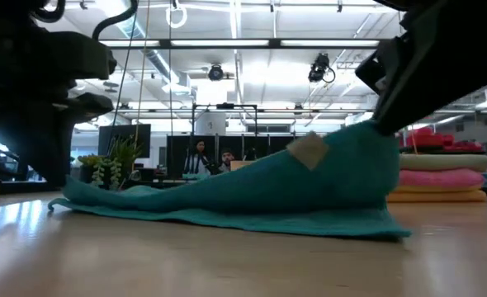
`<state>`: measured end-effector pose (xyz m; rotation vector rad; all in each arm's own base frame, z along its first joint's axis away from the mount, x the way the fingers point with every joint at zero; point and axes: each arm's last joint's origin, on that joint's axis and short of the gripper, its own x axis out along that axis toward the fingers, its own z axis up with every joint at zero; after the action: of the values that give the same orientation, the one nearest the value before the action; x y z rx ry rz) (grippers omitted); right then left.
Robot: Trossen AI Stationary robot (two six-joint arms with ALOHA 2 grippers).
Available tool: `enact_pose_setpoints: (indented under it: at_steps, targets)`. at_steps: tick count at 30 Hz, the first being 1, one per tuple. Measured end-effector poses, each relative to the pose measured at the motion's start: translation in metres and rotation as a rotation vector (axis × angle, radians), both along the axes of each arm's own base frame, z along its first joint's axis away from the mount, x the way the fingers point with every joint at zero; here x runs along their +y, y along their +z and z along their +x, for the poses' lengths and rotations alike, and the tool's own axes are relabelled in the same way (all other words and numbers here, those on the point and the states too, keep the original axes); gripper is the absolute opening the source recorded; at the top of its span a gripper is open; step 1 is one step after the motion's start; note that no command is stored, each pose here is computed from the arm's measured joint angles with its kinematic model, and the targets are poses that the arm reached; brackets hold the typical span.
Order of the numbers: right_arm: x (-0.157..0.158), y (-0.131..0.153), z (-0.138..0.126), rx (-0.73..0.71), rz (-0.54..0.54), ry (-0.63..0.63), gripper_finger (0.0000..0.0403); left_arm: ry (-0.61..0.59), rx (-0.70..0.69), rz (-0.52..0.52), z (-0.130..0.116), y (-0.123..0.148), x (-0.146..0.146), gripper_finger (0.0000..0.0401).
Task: Fold microfiber towels
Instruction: Fold the blue microfiber cloth
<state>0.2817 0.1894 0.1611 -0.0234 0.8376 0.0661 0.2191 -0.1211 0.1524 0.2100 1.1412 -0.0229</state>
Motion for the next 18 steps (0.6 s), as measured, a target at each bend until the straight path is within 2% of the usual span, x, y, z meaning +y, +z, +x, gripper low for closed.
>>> enact_pose_setpoints:
  at_steps: [9,14,18]
  targets:
    - [0.009,0.000,0.005,-0.059,0.073,0.028,0.0040,0.032,-0.010,0.029,0.004,0.000,0.008,0.0009]
    - [0.014,-0.027,0.011,-0.015,0.081,0.055,0.0040,0.043,-0.011,0.025,0.005,0.000,0.009,0.0006]
    - [0.019,-0.034,0.017,-0.057,0.113,0.066,0.0040,0.048,-0.012,0.022,0.005,0.000,0.009,0.0010]
